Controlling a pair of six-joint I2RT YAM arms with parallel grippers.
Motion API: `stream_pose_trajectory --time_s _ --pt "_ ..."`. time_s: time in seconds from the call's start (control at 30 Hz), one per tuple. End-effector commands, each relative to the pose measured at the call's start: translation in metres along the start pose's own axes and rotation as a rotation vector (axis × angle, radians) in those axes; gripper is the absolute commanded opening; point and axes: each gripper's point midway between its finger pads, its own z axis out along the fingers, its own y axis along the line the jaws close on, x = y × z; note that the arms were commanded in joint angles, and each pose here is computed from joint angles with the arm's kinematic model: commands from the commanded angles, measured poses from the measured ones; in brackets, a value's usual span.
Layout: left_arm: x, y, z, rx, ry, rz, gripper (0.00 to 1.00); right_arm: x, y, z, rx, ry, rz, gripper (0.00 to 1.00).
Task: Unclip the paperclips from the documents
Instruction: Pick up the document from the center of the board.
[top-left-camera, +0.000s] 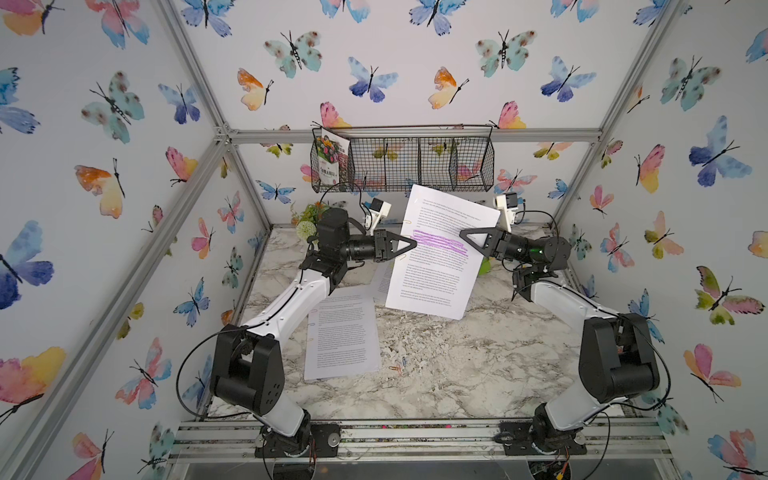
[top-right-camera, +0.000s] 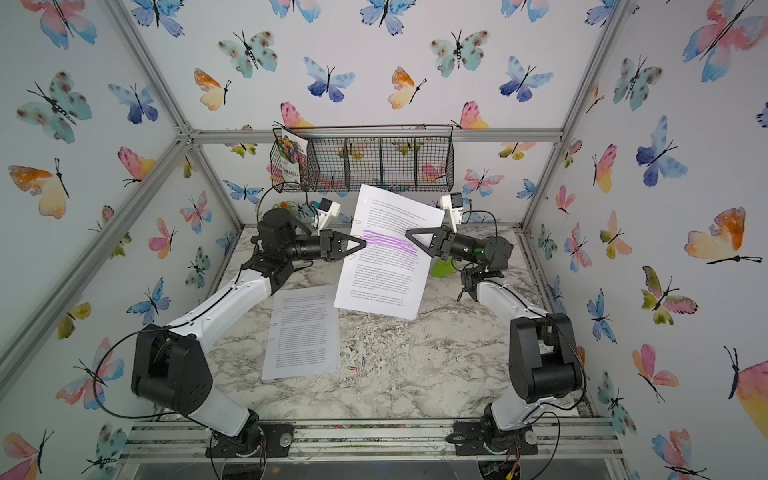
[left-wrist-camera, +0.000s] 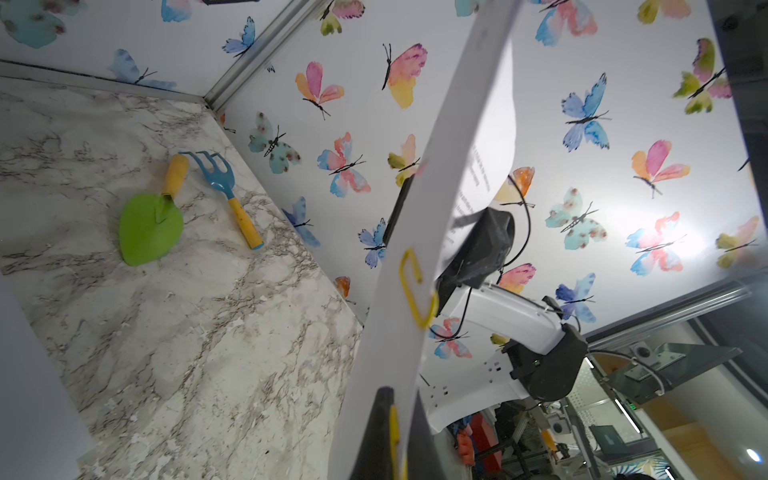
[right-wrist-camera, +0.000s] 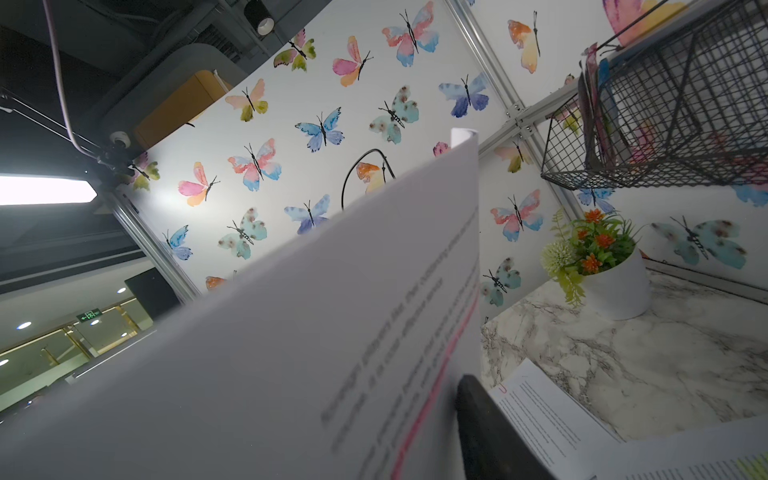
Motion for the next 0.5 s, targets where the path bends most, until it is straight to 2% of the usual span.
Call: stream_pose_trajectory --time_s 0.0,0.33,0.37,0.47 --pt "-0.0189 -0.0506 -0.0097 0.115 -0.099 0.078 0.0 0.0019 0.0034 0.0014 0.005 -0.016 -0.031 0.53" --pt "-0.0175 -0.0566 -0.015 0.127 -0.132 0.062 0.0 0.0065 -0.0043 -0.0019 0.051 -0.034 -0.052 0.58" --pt "-0.0168 -0.0553 -0.0153 0.124 -0.133 0.06 0.0 0.0069 -0.0058 -0.0021 0.053 -0.035 -0.048 0.56" --pt "-0.0133 -0.0506 -0.0148 0.104 -0.116 0.054 0.0 0.0038 -0.0065 -0.0013 0.05 -0.042 -0.044 0.24"
